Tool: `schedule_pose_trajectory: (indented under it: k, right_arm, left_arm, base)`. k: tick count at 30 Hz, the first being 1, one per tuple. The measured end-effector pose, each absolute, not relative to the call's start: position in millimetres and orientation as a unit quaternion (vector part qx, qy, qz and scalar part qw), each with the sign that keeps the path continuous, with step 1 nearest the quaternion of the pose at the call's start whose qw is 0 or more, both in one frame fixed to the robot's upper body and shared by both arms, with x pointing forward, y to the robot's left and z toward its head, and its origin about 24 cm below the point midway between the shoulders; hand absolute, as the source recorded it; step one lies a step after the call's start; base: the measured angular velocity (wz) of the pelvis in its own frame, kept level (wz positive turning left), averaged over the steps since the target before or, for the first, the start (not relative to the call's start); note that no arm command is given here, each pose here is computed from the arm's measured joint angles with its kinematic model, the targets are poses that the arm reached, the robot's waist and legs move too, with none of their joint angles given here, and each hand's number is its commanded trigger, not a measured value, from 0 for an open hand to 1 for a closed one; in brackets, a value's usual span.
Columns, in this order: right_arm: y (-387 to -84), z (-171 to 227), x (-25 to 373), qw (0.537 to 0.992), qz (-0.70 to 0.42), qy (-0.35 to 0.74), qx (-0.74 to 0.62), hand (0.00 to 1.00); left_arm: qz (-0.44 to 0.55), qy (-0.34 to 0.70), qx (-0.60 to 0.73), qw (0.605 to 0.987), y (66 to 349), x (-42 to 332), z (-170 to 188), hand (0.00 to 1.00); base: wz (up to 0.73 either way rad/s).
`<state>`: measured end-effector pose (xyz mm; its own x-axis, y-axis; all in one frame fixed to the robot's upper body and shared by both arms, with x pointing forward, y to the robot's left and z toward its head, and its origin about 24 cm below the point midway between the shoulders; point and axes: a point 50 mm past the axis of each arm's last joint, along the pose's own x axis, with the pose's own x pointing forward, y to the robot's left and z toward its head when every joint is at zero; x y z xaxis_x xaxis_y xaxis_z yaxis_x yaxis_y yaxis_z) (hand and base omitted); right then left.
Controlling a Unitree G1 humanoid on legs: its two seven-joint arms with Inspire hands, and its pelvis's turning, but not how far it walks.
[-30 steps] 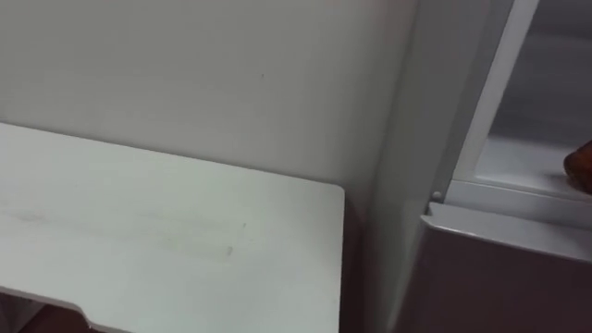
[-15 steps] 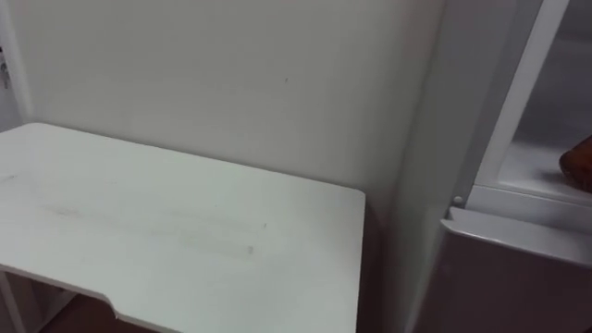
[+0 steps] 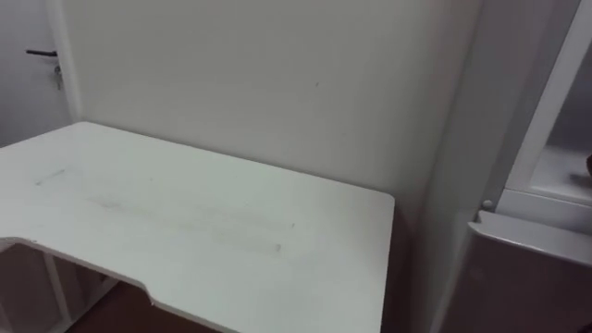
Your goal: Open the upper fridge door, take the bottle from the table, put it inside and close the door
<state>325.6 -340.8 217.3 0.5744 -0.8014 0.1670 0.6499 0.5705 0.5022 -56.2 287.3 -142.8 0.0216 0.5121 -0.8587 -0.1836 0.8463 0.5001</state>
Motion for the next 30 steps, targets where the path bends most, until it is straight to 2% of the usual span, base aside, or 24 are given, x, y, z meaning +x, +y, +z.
schedule_pose_trajectory:
  k: [1, 3, 4, 5, 6, 7, 12, 14, 22, 30]
  right_arm:
    - [-341, 218, 326, 0.864, -0.421, -0.193, 0.2, 1.0]
    - [-342, 219, 326, 0.861, -0.422, -0.199, 0.201, 0.94]
    - [-344, 218, 326, 0.861, -0.422, -0.201, 0.201, 0.72]
    - [-344, 218, 326, 0.861, -0.421, -0.205, 0.201, 0.46]
    - [-344, 218, 326, 0.861, -0.419, -0.207, 0.201, 0.29]
    - [-344, 219, 327, 0.863, -0.415, -0.209, 0.201, 0.0]
    - [-350, 212, 331, 0.865, -0.409, -0.2, 0.212, 0.0]
    - [-355, 194, 334, 0.872, -0.417, -0.162, 0.196, 0.0]
    - [-350, 191, 343, 0.907, -0.365, -0.147, 0.147, 0.0]
    - [-351, 185, 345, 0.926, -0.329, -0.129, 0.134, 0.0]
  left_arm:
    - [0.248, 0.655, 0.126, 0.703, 288, -57, -142, 0.0]
    - [0.248, 0.654, 0.128, 0.703, 289, -57, -142, 0.0]
    - [0.248, 0.653, 0.129, 0.703, 289, -56, -142, 0.0]
    - [0.248, 0.652, 0.129, 0.705, 290, -56, -142, 0.0]
    - [0.248, 0.652, 0.129, 0.705, 290, -55, -141, 0.0]
    - [0.248, 0.651, 0.129, 0.705, 290, -55, -141, 0.0]
    - [0.253, 0.645, 0.129, 0.71, 291, -49, -141, 0.0]
    - [0.254, 0.644, 0.13, 0.71, 292, -48, -140, 0.0]
    - [0.261, 0.648, 0.128, 0.704, 292, -49, -141, 0.0]
    - [0.259, 0.636, 0.137, 0.714, 298, -40, -138, 0.0]
  base:
    - [0.17]
    - [0.16]
    - [0.09]
    - [0.09]
    - [0.1]
    - [0.11]
    - [0.07]
    - [0.0]
    - [-0.03]
    - [-0.02]
